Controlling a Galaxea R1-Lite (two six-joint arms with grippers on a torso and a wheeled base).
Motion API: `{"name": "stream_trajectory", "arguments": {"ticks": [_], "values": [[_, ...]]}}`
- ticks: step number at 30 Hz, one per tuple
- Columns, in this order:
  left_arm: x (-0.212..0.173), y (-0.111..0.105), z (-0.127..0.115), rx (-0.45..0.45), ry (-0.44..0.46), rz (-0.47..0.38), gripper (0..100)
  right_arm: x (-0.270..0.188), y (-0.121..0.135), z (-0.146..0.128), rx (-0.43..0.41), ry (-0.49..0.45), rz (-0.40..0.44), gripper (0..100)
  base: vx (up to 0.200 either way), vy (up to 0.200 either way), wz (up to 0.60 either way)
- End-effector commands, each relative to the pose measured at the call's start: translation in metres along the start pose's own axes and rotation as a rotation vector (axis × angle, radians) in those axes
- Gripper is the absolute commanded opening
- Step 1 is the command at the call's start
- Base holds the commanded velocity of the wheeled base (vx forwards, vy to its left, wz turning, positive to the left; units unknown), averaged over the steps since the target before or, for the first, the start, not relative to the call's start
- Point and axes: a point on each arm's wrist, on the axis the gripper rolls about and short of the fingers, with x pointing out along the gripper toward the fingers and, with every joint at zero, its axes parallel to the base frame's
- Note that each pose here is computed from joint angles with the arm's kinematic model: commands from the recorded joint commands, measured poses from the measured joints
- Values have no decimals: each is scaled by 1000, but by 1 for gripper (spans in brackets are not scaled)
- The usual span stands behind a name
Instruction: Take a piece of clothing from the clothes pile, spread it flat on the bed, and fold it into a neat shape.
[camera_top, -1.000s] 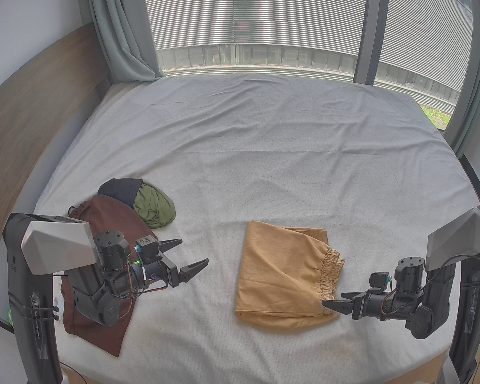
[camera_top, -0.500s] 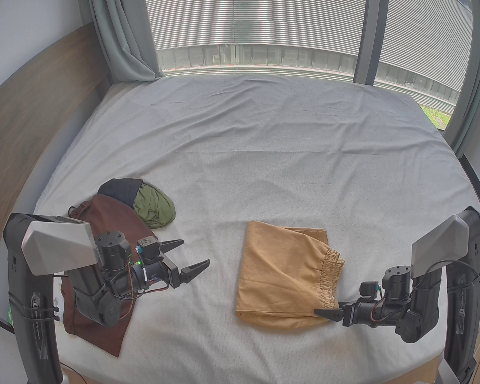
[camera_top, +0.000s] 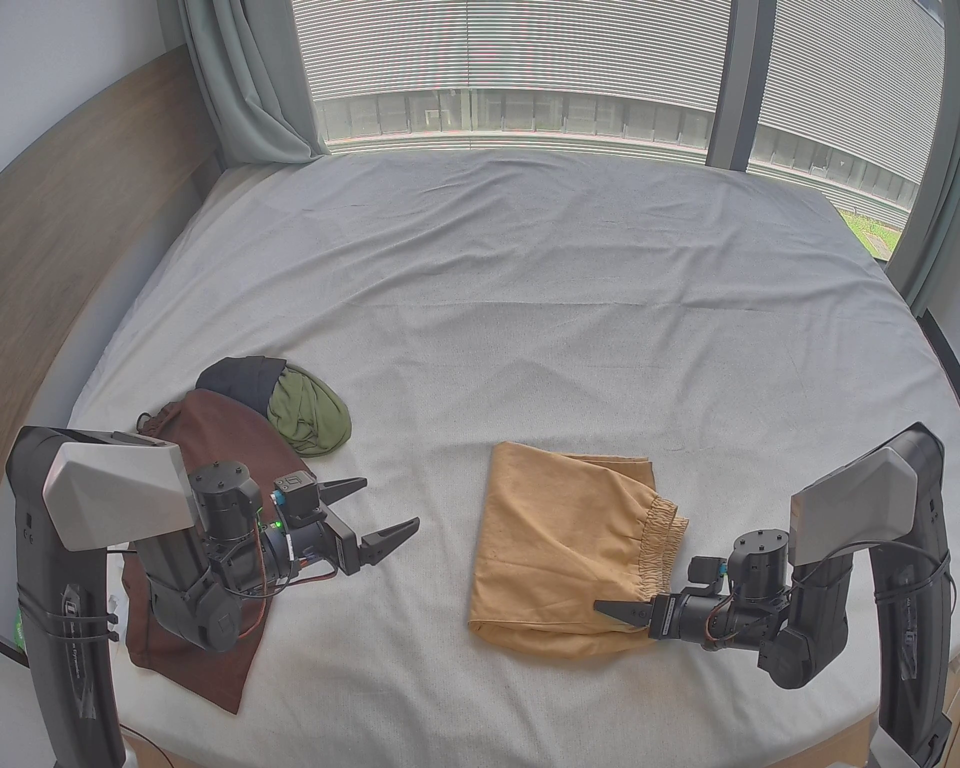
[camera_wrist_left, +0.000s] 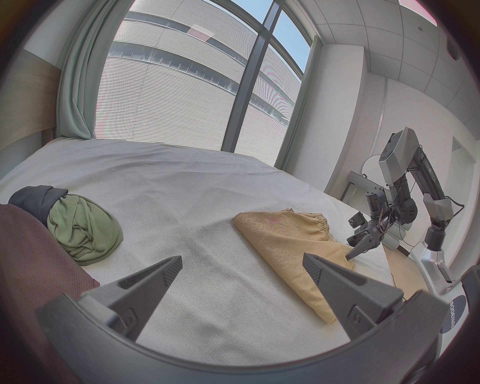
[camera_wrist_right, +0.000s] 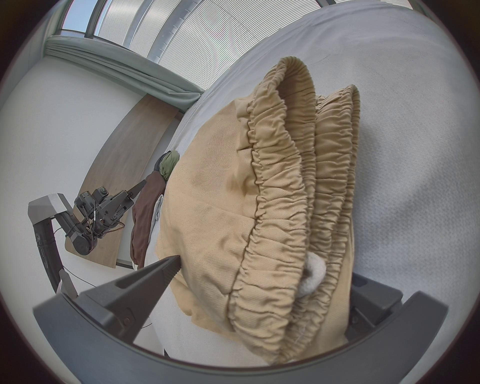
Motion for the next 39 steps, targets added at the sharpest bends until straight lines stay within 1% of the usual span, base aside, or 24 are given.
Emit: {"name": "stream_trajectory", "arguments": {"ticks": [1, 7, 8, 24, 39], "values": [[0, 0, -1, 0, 1, -1, 100, 3, 0, 0, -4, -2, 0, 100, 0, 0, 0], [0, 0, -1, -2, 3, 0, 100, 2, 0, 0, -4, -2, 0, 100, 0, 0, 0], [0, 0, -1, -2, 3, 0, 100, 2, 0, 0, -4, -2, 0, 0, 0, 0, 0], [0, 0, -2, -2, 6, 0, 100, 2, 1, 0, -8, -4, 3, 0, 0, 0, 0], [-1, 1, -2, -2, 7, 4, 100, -6, 21, 18, -51, -65, 57, 0, 0, 0, 0]]}}
